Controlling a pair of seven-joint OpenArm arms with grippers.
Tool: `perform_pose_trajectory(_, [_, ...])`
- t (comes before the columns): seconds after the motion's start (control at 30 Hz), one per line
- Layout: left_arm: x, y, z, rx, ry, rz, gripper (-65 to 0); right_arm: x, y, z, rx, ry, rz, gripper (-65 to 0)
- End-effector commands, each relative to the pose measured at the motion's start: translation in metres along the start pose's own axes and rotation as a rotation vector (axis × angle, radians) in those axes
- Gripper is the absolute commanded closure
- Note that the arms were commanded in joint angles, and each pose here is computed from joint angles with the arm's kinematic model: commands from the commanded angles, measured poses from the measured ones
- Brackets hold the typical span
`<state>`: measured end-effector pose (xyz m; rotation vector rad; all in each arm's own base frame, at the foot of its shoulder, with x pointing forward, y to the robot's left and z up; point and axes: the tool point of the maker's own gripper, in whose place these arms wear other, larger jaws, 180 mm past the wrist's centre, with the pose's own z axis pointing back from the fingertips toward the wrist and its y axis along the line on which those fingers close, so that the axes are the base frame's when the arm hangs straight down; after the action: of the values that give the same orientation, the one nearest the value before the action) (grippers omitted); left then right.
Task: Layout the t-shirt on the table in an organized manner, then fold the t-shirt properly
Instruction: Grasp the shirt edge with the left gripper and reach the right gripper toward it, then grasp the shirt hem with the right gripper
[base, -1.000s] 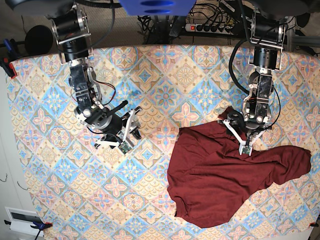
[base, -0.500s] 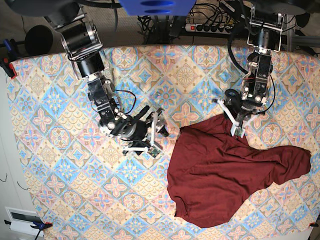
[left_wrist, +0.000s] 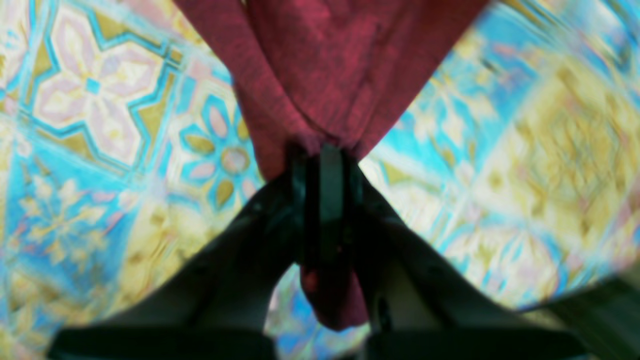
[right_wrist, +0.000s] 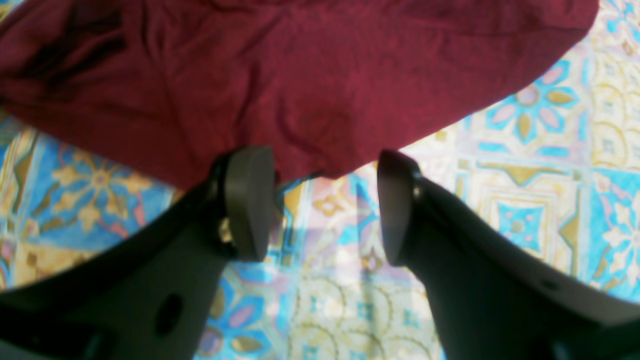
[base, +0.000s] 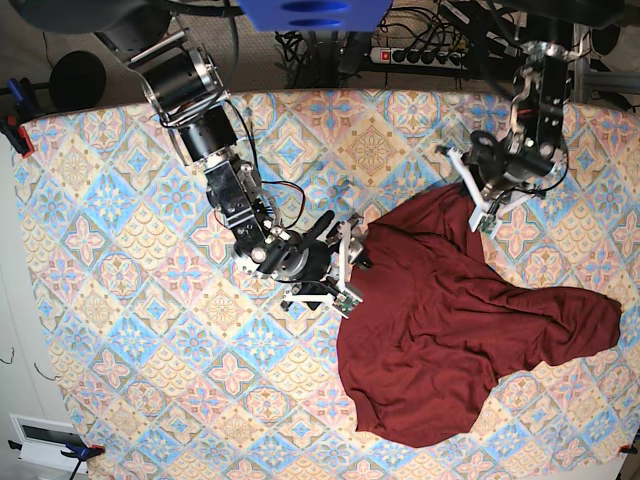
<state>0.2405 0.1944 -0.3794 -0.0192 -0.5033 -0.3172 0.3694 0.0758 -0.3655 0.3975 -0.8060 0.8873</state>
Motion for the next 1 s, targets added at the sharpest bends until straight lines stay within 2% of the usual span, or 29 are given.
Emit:
perform_pose_trajectory(0.0, [0.002, 0.009, 0.008, 0.031, -0.010, -0.023, 0.0, 0.029, 0.001, 0.003, 0.005, -0.074, 0.018, -32.2])
perform_pose_trajectory(0.07, [-0.007, 0.012, 0.021, 0.043, -0.009, -0.029, 0.0, 0.031, 0.004, 0.001, 0.012, -0.078, 0.015, -32.2])
perform_pose_trajectory(0.13, [-0.014, 0.010, 0.030, 0.014, -0.014, 0.014, 0.0, 0.035, 0.008, 0.000, 0.019, -0.087, 0.012, -32.2])
perform_pose_trajectory(0.37, [-0.011, 0.001, 0.056, -0.212, -0.066, 0.207, 0.0, 0.032, 0.026, -0.005, 0.055, -0.070, 0.052, -32.2])
perform_pose_trajectory(0.47, [-0.004, -0.002, 0.063, -0.273, -0.094, 0.253, 0.0, 0.030, 0.044, -0.011, 0.092, -0.050, 0.098, -32.2])
perform_pose_trajectory(0.6, [-0.005, -0.005, 0.064, -0.294, -0.092, 0.264, 0.0, 0.004, 0.061, -0.025, 0.138, 0.034, 0.121, -32.1])
perform_pose_trajectory(0.8, [-0.026, -0.010, 0.064, -0.303, -0.012, 0.269, 0.0, -0.031, 0.061, -0.036, 0.151, 0.129, 0.087, -31.9])
perform_pose_trajectory(0.87, [-0.032, -0.011, 0.064, -0.302, 0.001, 0.271, 0.0, -0.033, 0.059, -0.036, 0.147, 0.133, 0.080, -31.9])
perform_pose_trajectory(0.97, [-0.032, -0.010, 0.064, -0.298, 0.003, 0.270, 0.0, -0.014, 0.039, -0.034, 0.110, 0.092, 0.080, -31.8])
